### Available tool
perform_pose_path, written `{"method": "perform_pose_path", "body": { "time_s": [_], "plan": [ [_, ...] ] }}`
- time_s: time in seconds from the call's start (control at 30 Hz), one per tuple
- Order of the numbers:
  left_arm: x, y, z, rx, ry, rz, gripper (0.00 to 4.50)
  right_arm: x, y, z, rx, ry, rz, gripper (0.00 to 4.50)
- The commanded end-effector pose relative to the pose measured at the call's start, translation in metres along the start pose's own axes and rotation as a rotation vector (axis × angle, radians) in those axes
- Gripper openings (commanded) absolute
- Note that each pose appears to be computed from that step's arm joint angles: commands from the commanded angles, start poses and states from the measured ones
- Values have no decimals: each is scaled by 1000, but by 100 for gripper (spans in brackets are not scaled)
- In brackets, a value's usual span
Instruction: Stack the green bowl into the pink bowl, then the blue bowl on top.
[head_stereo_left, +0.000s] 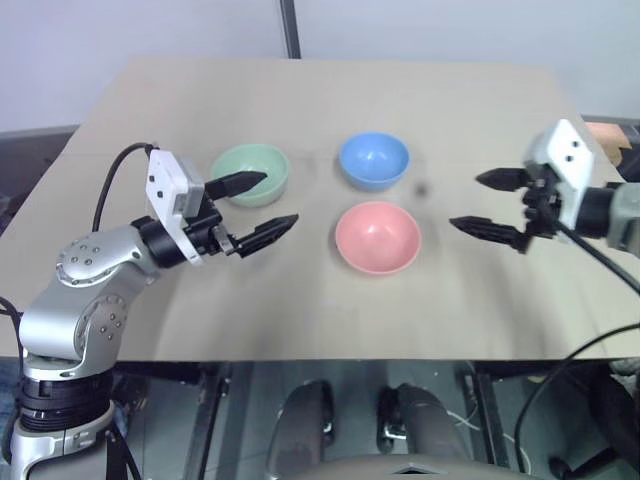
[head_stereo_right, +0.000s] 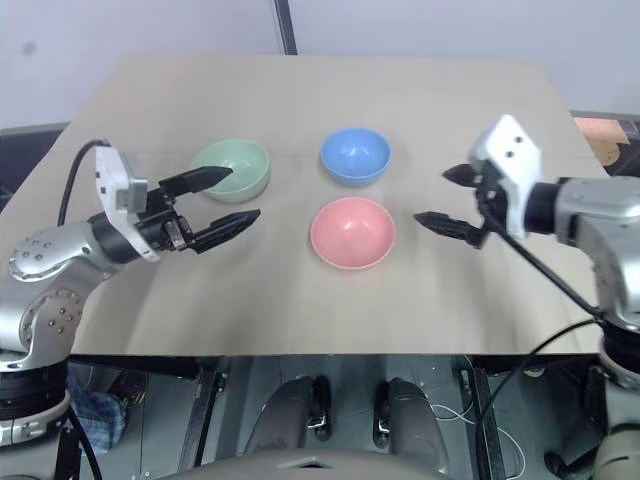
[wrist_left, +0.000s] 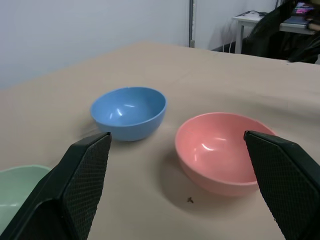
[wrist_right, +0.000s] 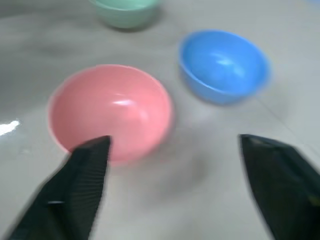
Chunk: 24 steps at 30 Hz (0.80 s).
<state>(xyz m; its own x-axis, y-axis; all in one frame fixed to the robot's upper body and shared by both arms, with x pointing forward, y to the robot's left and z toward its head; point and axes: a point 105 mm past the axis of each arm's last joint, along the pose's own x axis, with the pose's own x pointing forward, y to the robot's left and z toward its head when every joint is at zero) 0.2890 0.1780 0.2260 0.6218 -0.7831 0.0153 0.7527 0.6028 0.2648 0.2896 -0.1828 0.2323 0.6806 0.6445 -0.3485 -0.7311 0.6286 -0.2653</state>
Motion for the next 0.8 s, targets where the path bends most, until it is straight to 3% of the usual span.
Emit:
{"method": "perform_pose_path", "body": {
  "time_s": [0.03, 0.23, 0.4, 0.6, 0.8],
  "plan": [
    [-3, 10, 6, 72, 11, 33, 450, -21, -8, 8, -14, -53, -57, 446],
    [-3, 55, -35, 215, 259, 207, 450, -58, 1, 13, 41, -242, 14, 446],
    [-1, 83, -54, 312, 400, 248, 450, -65, 9, 12, 61, -289, 60, 446],
    [17, 89, -60, 399, 423, 168, 450, -70, 19, 24, 36, -396, 104, 446],
    [28, 86, -73, 440, 465, 89, 450, -71, 26, 26, 28, -410, 131, 446]
  ]
}}
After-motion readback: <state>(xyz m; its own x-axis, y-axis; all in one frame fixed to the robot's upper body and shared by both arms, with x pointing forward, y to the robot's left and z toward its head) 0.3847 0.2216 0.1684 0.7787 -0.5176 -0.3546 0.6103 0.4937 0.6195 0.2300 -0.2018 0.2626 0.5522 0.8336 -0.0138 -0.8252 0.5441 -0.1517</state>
